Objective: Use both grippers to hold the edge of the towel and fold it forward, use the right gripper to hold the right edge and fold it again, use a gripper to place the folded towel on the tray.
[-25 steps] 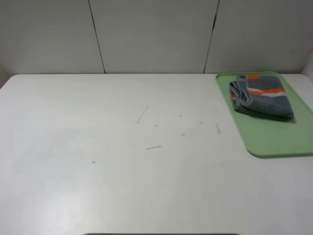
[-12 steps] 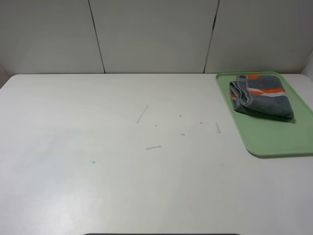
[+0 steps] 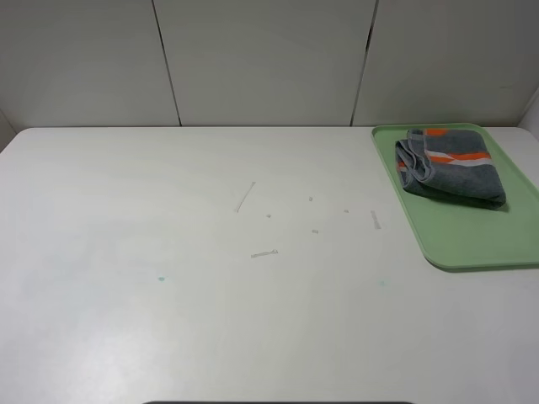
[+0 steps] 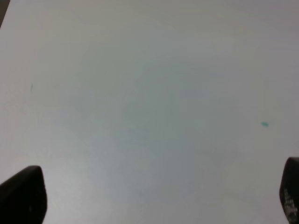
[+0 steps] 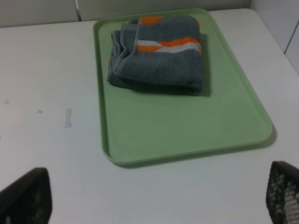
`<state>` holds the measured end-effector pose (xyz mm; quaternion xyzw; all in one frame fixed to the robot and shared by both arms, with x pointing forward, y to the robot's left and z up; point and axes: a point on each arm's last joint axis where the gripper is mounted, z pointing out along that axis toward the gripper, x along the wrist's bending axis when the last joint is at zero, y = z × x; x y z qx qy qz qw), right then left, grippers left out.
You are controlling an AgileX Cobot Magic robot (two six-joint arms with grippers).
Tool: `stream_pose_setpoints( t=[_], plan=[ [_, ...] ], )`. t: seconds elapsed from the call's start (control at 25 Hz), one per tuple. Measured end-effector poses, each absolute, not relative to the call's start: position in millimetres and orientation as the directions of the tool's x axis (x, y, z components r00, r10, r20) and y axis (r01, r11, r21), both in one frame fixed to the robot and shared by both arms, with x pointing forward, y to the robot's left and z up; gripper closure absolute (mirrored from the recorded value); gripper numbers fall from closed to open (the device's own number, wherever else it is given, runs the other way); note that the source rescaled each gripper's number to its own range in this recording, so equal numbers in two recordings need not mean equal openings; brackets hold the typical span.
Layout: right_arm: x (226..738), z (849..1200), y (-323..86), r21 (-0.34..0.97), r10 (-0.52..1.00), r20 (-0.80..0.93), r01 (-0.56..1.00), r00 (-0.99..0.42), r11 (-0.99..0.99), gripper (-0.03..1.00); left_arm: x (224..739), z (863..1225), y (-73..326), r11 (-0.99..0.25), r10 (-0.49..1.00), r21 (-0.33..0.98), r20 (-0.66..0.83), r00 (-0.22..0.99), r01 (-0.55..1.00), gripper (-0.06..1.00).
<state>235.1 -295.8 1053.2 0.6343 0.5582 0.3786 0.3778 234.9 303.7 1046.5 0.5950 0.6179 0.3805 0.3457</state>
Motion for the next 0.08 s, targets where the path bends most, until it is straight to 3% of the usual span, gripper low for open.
stream_pose_setpoints(
  t=[0.08],
  plan=[
    [235.1, 1053.2, -295.8, 0.902, 0.994, 0.059, 0.422, 0.090, -0.091, -0.03, 234.9, 1046.5, 303.7, 0.003, 0.998, 0.882, 0.026, -0.053, 0.472, -0.06]
  ],
)
